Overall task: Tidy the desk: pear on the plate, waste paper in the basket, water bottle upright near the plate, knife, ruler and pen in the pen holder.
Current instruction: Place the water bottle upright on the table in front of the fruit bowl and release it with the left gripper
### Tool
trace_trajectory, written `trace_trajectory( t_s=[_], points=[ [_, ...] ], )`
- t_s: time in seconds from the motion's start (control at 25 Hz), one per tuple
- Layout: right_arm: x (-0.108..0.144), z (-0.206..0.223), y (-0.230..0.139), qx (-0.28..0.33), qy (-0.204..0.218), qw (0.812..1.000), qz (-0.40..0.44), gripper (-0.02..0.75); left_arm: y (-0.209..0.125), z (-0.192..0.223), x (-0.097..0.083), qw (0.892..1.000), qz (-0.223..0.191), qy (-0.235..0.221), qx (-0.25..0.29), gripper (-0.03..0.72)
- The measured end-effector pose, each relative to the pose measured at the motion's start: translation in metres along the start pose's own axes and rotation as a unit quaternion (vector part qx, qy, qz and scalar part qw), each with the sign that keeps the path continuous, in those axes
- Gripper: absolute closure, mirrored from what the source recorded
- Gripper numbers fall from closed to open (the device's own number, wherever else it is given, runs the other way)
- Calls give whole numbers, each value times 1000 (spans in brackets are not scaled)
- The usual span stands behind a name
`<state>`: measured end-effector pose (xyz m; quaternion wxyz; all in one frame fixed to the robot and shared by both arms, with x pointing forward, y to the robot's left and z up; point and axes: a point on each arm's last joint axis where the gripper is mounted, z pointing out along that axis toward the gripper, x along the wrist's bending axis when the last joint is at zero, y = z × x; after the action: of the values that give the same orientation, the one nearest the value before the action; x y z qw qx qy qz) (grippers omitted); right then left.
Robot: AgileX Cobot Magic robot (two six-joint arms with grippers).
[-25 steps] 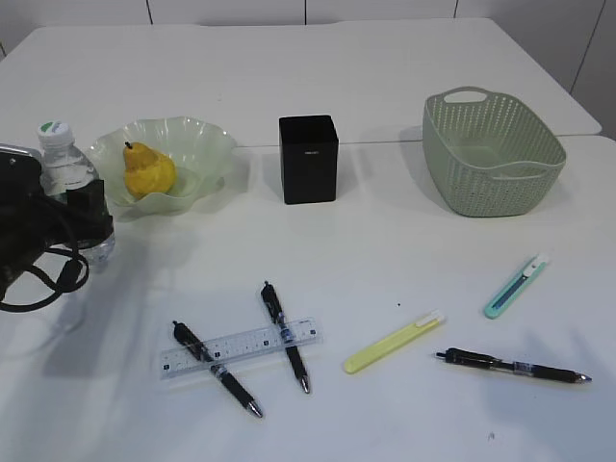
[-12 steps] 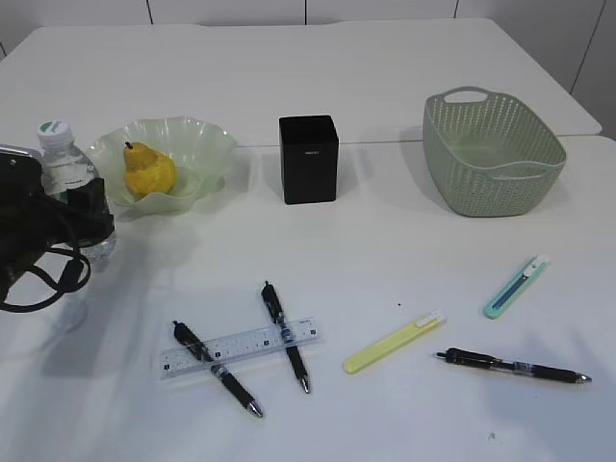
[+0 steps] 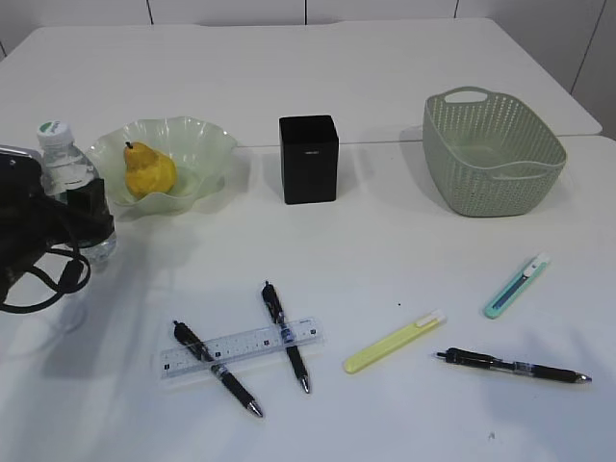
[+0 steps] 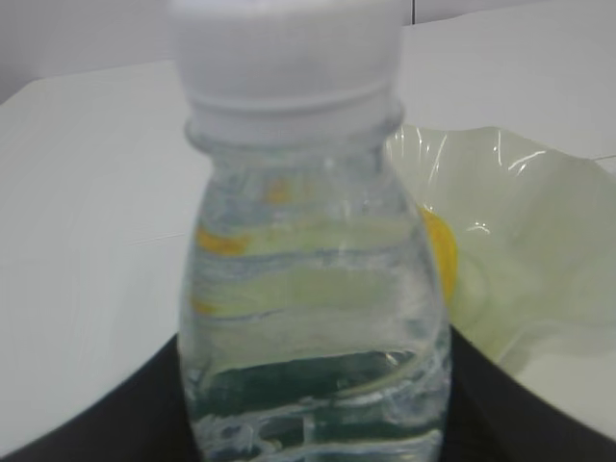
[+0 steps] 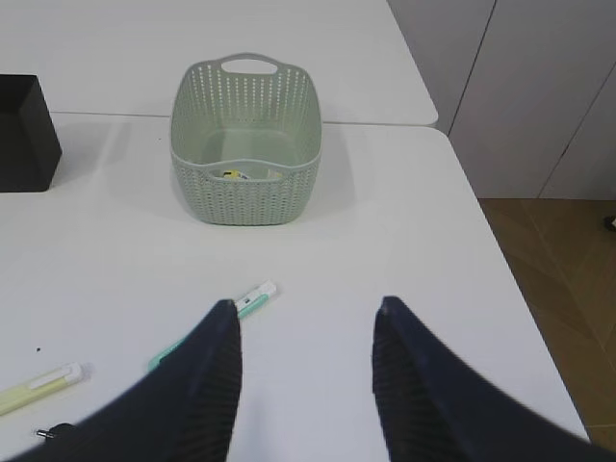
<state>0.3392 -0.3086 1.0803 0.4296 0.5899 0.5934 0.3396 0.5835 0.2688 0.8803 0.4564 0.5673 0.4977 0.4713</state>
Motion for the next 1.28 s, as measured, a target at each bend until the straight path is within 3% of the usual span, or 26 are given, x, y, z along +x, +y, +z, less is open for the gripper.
trace_trajectory(
  t_s=[0.68,1.04,1.28],
  points=[
    [0,0,0,0,0,1000,0,372,1,-7,1,1000,0,-1,10,288],
    [0,0,0,0,0,1000,0,372,1,-7,0,1000,-8,-1,12,200],
    [0,0,0,-1,0,1000,0,372,1,-7,0,1000,-11,-1,12,185]
  ],
)
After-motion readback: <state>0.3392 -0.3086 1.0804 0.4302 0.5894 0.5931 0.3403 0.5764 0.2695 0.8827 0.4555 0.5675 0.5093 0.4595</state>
